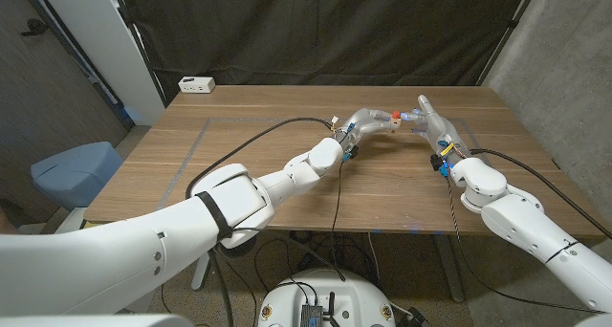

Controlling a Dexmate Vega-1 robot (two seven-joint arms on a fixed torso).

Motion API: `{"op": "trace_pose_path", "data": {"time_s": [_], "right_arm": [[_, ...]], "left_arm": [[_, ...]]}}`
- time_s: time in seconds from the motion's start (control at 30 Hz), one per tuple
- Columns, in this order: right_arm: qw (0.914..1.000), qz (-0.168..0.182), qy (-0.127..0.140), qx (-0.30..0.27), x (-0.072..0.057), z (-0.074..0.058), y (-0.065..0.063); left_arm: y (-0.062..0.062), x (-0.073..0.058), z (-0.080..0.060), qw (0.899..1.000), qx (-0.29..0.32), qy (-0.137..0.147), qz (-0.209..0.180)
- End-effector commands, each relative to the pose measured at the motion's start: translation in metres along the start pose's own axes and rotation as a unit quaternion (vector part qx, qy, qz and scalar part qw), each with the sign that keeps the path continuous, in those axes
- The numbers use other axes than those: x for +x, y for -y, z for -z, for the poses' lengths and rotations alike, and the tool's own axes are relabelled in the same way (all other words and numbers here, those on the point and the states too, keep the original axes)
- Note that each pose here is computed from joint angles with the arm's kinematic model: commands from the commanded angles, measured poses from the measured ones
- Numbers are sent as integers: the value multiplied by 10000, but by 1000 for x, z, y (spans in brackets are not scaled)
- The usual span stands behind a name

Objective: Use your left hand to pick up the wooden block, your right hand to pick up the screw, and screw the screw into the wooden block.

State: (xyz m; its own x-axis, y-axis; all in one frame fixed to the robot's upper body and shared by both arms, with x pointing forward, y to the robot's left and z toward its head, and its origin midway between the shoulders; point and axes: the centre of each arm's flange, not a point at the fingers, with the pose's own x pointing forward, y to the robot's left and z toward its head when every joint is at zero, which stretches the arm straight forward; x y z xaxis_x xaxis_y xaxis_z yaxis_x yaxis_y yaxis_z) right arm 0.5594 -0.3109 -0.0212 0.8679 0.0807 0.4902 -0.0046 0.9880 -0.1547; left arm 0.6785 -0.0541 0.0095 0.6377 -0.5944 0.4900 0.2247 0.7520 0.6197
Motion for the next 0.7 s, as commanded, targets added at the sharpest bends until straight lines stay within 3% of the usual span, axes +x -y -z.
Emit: {"op": "trace_pose_path", "data": {"time_s": [0.03, 0.7], "right_arm": [[10000, 63, 51, -19, -5, -3, 0], [9999, 24, 122, -19, -7, -7, -4]], "left_arm": [[3, 1, 0, 10000, -32, -47, 36], [4, -1, 2, 10000, -61, -45, 9]]}}
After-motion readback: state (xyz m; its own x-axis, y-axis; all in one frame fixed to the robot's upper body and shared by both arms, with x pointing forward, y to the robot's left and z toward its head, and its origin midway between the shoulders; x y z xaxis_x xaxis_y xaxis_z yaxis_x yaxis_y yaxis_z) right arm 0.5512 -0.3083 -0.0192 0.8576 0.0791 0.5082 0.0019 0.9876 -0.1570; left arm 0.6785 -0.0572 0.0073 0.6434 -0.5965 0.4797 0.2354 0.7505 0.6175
